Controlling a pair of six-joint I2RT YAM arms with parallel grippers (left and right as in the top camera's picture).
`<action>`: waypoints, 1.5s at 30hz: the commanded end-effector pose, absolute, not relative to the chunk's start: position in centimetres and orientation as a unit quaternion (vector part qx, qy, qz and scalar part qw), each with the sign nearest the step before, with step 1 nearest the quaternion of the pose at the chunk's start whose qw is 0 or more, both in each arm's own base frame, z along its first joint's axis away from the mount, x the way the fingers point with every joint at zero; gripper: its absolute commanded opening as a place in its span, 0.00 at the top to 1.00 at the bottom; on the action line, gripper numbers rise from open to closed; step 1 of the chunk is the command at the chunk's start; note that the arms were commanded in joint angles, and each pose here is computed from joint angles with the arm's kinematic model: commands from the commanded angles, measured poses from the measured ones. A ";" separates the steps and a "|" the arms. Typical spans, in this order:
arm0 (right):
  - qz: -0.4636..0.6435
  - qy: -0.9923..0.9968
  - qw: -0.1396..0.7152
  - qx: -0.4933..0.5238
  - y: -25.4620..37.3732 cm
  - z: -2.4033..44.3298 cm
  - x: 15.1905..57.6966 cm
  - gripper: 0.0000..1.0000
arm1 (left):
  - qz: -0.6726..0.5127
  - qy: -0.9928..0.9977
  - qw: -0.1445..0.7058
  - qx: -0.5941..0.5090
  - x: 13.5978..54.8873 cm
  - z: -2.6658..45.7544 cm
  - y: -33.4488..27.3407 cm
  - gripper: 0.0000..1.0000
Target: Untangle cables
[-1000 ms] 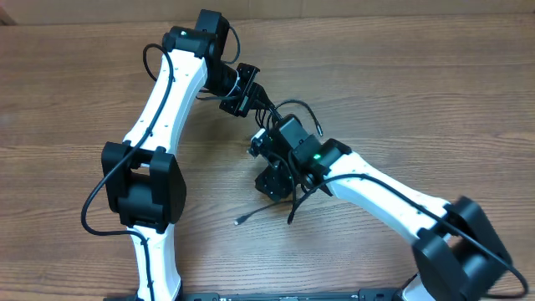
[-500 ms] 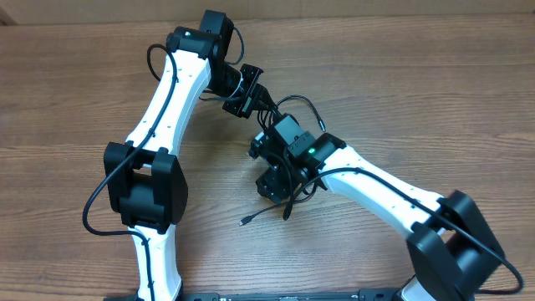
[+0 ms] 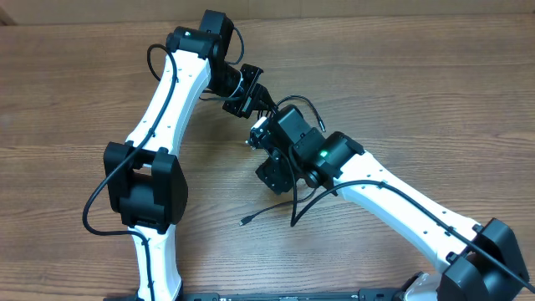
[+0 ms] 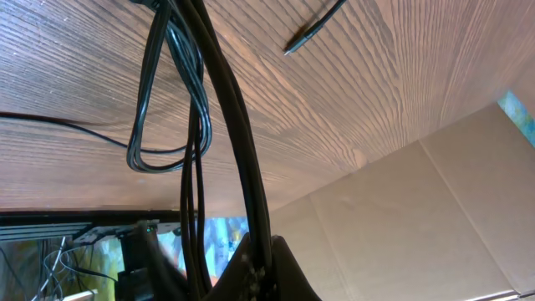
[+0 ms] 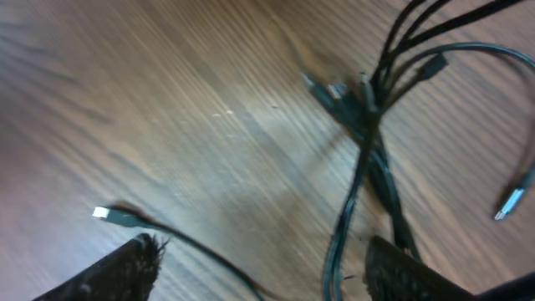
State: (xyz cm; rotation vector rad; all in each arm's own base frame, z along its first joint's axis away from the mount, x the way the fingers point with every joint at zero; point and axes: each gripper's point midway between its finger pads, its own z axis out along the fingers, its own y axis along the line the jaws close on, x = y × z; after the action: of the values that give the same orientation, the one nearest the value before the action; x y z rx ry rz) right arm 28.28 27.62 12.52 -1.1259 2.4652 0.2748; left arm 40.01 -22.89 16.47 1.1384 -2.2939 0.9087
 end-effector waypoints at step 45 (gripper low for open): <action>-0.076 0.892 0.212 -0.392 23.9 3.6 31.7 0.11 | 0.355 -0.823 0.207 0.393 39.8 19.1 -23.5 0.96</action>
State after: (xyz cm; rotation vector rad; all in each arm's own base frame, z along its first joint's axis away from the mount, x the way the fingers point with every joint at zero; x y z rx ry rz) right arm 32.19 24.84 4.74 -1.0850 2.4629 -0.1694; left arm 39.85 -23.04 16.63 1.1313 -2.2794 0.9153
